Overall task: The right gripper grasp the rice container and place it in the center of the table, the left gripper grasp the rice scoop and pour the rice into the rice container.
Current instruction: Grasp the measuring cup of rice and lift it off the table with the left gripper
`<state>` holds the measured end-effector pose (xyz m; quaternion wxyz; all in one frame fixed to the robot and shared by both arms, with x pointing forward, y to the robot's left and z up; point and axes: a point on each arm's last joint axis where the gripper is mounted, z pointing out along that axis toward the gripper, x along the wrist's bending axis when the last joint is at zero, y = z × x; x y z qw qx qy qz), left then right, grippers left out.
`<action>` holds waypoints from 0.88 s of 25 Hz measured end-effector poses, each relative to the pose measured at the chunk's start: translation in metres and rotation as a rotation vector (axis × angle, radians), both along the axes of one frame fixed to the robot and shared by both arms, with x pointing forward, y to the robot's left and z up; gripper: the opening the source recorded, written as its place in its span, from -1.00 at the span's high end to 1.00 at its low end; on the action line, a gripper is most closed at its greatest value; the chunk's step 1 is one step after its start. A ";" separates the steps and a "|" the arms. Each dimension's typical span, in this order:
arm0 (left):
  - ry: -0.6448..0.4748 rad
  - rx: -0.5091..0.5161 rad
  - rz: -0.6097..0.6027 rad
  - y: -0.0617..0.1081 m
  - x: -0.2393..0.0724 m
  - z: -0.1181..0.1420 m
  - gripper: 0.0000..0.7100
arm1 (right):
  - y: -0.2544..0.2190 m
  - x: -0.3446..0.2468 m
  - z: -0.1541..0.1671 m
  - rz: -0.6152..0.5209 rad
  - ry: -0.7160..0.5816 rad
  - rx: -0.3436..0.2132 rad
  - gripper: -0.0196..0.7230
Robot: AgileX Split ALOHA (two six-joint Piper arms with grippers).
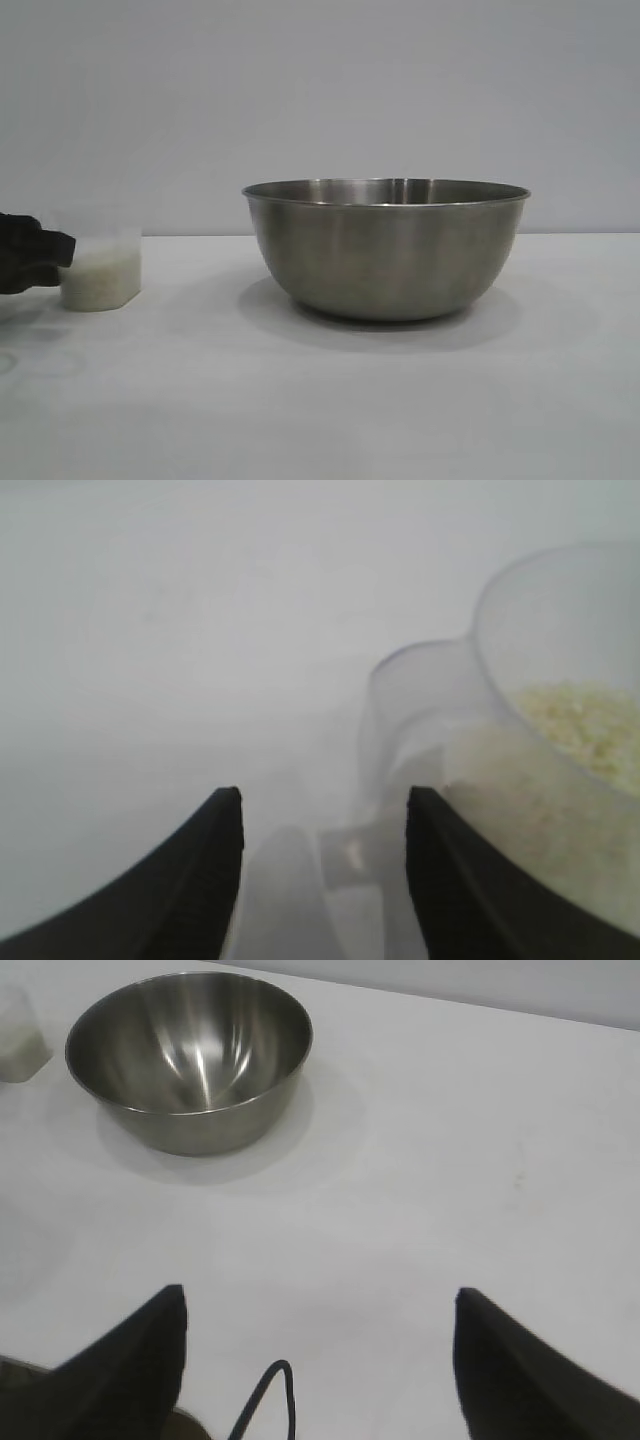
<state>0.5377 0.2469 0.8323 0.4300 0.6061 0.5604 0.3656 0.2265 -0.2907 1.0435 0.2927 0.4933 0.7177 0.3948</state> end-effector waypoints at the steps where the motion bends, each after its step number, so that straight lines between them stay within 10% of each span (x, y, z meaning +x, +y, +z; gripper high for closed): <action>1: -0.007 -0.001 0.000 -0.001 0.003 0.000 0.07 | 0.000 0.000 0.000 0.000 0.000 0.000 -0.38; 12: -0.102 0.019 -0.100 -0.013 0.027 0.012 0.07 | 0.000 0.000 0.000 0.000 0.000 0.001 -0.38; 16: -0.132 0.039 -0.208 -0.023 0.031 0.015 0.83 | 0.000 0.000 0.000 0.000 0.000 0.001 -0.38; 22: -0.155 0.050 -0.272 -0.029 0.035 0.020 1.00 | 0.000 0.000 0.000 0.000 0.000 0.001 -0.38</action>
